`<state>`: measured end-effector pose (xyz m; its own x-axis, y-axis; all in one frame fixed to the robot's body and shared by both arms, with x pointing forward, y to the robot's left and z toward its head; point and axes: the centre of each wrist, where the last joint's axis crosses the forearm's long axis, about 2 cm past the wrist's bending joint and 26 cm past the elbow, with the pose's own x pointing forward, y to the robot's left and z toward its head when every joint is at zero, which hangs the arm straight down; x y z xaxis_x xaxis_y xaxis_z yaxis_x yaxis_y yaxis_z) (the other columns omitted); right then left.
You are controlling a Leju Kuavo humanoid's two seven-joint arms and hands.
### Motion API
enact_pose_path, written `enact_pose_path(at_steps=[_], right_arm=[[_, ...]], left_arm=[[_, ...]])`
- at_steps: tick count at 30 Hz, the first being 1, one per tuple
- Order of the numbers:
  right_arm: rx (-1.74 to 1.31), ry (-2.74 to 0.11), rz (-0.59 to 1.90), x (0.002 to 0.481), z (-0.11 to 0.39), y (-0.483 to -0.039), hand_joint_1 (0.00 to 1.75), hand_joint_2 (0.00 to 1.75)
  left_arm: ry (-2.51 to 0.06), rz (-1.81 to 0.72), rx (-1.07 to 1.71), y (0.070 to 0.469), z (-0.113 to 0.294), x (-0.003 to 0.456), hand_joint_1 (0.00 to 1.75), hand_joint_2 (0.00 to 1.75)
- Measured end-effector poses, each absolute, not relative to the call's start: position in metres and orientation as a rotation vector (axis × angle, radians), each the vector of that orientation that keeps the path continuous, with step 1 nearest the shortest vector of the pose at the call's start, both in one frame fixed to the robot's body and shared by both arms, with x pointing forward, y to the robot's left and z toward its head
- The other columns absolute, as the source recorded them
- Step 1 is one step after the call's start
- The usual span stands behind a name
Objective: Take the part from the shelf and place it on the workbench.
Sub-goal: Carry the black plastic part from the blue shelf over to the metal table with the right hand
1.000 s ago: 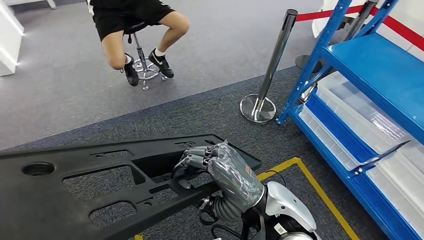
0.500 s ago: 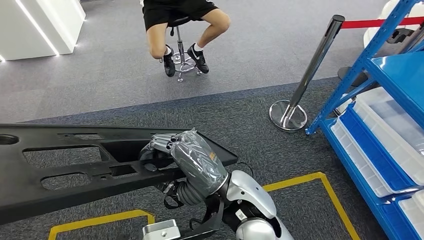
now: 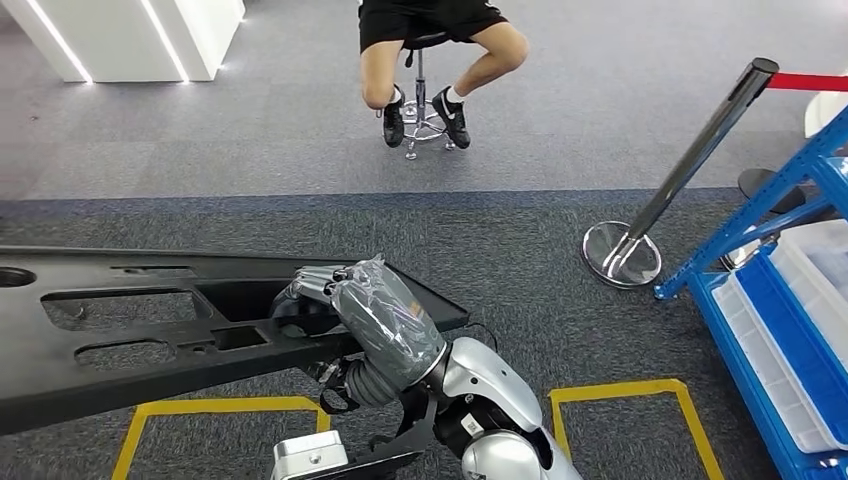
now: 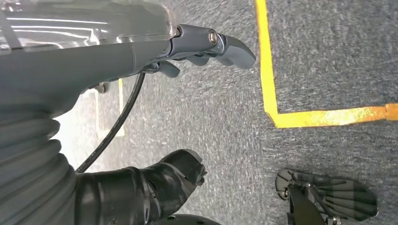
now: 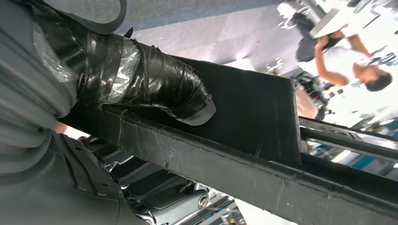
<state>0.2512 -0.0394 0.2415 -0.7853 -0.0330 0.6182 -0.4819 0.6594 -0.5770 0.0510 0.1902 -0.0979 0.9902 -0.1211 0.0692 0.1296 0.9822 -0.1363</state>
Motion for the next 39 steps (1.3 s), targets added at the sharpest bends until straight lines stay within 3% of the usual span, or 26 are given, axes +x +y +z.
enact_pose_path(at_steps=[14,24,39], right_arm=[[0.384,-2.309,1.021,0.250,0.237,-0.040,1.75,1.75],[0.365,-2.350,0.997,0.247,0.233,-0.117,1.75,1.75],[0.294,-2.353,1.022,0.251,0.238,-0.135,1.75,1.75]], left_arm=[[-0.078,-0.131,-0.136,0.190,-0.098,0.052,0.00,1.75],[-0.072,-0.076,-0.156,0.188,-0.098,0.045,0.00,1.75],[-0.067,-0.074,-0.162,0.188,-0.099,0.043,0.00,1.75]])
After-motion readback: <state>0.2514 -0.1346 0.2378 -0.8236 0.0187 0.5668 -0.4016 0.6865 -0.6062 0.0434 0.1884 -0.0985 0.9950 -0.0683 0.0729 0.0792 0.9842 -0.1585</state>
